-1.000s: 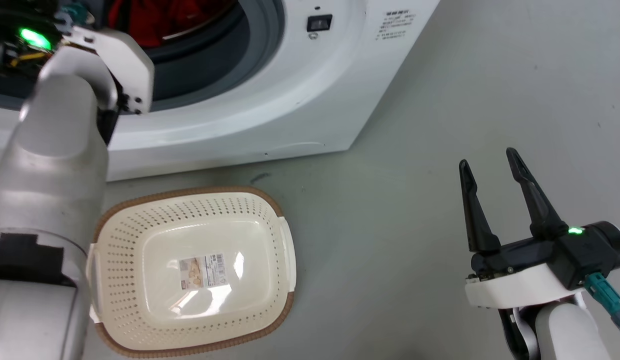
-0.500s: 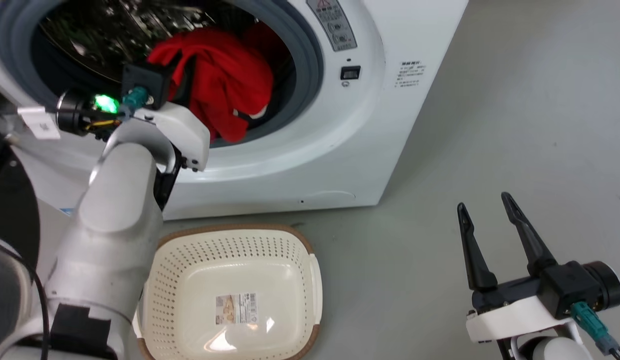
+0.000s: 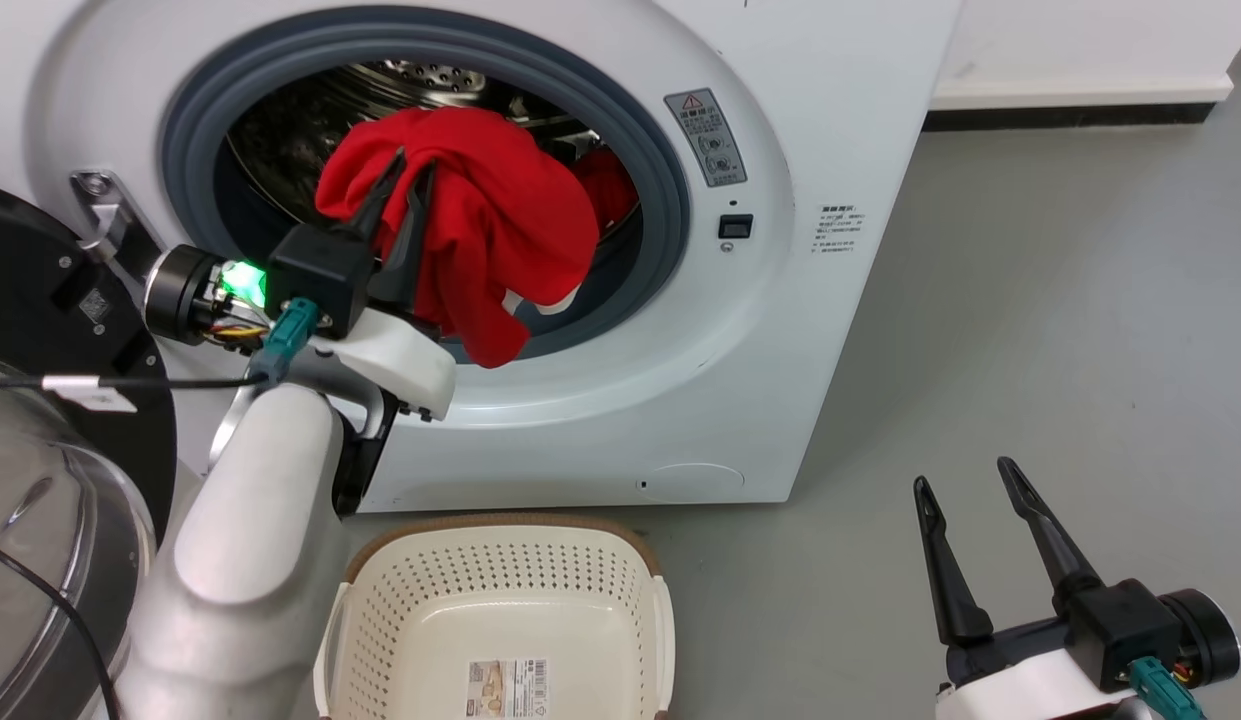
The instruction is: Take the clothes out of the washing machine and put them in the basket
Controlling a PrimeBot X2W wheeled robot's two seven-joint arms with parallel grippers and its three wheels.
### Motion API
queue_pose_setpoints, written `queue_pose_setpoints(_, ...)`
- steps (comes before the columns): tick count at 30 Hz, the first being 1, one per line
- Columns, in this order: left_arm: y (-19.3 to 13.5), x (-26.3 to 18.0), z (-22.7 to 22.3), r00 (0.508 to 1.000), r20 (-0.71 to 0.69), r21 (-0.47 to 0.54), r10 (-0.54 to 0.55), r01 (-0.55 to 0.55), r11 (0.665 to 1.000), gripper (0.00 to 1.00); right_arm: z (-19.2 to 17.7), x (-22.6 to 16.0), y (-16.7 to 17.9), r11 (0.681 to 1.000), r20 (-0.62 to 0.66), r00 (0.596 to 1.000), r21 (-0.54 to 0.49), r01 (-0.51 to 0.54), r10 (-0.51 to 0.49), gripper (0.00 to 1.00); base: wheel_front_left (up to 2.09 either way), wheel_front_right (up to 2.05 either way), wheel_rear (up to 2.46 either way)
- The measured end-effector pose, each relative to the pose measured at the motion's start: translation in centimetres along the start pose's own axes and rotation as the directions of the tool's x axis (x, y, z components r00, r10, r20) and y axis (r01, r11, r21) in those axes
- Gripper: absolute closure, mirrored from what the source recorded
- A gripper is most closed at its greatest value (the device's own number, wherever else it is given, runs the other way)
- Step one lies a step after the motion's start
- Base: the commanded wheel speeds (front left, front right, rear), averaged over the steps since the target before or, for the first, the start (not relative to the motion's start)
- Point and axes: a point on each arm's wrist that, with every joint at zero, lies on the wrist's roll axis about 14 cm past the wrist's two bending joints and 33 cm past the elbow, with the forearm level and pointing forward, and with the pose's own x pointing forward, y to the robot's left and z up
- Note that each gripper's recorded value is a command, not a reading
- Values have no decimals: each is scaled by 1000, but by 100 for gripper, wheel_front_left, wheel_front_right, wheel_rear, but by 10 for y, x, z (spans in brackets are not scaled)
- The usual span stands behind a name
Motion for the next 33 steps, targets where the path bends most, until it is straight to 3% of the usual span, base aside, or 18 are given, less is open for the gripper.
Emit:
queue_pose_setpoints(9,-3,-33,45,996,84,33,9,-12,999,100,5,-5,4,1000,13,1000,-1,-11,11,0,0,0,0)
queue_pose_setpoints(15,-13,-53,39,999,49,13,-6,5,1000,100,1,-4,5,1000,3,1000,2,-14,14,0,0,0,0)
queue_pose_setpoints(24,-33,-84,-30,988,-152,-73,-37,26,997,100,-10,6,2,1000,-27,1000,0,-11,11,0,0,0,0)
queue_pose_setpoints(33,-68,-110,-125,914,-382,-186,-139,71,980,100,-29,33,-6,1000,-61,998,-11,-4,3,0,0,0,0)
